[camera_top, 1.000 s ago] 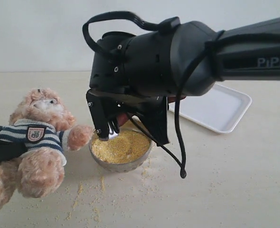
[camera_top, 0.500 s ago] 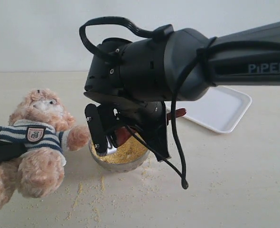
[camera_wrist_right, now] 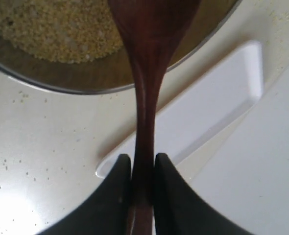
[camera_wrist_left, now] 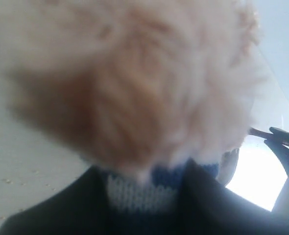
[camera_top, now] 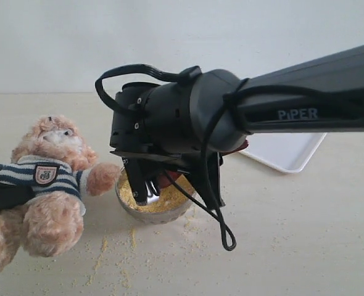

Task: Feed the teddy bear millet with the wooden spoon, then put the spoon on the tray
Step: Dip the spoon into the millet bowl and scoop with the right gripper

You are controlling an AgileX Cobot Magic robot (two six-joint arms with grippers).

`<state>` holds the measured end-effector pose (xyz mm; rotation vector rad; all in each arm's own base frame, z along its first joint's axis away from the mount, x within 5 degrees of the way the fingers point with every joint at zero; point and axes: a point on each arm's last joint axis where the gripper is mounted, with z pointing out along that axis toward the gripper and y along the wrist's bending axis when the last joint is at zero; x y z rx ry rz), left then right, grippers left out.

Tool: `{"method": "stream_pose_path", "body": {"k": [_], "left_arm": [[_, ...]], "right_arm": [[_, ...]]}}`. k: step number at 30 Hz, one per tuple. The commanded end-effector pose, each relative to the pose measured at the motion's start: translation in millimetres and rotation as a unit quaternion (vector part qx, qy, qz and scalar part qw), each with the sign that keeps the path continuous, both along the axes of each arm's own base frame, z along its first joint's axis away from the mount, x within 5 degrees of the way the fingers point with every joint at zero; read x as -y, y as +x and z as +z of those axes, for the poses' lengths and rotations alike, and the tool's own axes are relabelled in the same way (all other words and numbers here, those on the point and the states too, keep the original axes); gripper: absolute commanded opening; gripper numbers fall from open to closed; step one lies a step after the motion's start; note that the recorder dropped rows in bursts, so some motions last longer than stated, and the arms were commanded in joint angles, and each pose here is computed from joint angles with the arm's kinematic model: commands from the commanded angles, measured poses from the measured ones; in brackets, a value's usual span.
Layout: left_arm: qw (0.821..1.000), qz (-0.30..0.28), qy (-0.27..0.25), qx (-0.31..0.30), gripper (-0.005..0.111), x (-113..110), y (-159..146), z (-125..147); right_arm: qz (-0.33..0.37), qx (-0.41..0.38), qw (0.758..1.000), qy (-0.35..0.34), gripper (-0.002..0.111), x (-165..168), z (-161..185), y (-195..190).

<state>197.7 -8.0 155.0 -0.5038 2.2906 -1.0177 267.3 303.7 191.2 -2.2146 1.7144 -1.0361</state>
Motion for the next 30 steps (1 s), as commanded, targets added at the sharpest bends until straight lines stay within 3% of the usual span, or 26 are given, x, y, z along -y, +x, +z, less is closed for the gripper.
{"method": "stream_pose_path", "body": {"k": [1,12,30], "left_arm": [[1.000,0.006,-0.012,0.004,0.005,0.1,0.2,1.7],[1.000,0.006,-0.011,0.006,0.005,-0.2,1.2,2.5],[1.000,0.006,-0.011,0.006,0.005,-0.2,1.2,2.5]], "right_arm": [[-0.003,0.006,1.000,0.000,0.000,-1.0,1.8,0.5],[0.059,0.015,0.998,0.000,0.000,-24.2,2.9,-23.2],[0.027,-0.014,0.999,-0.014,0.000,-20.7,-8.6,-26.2]]}}
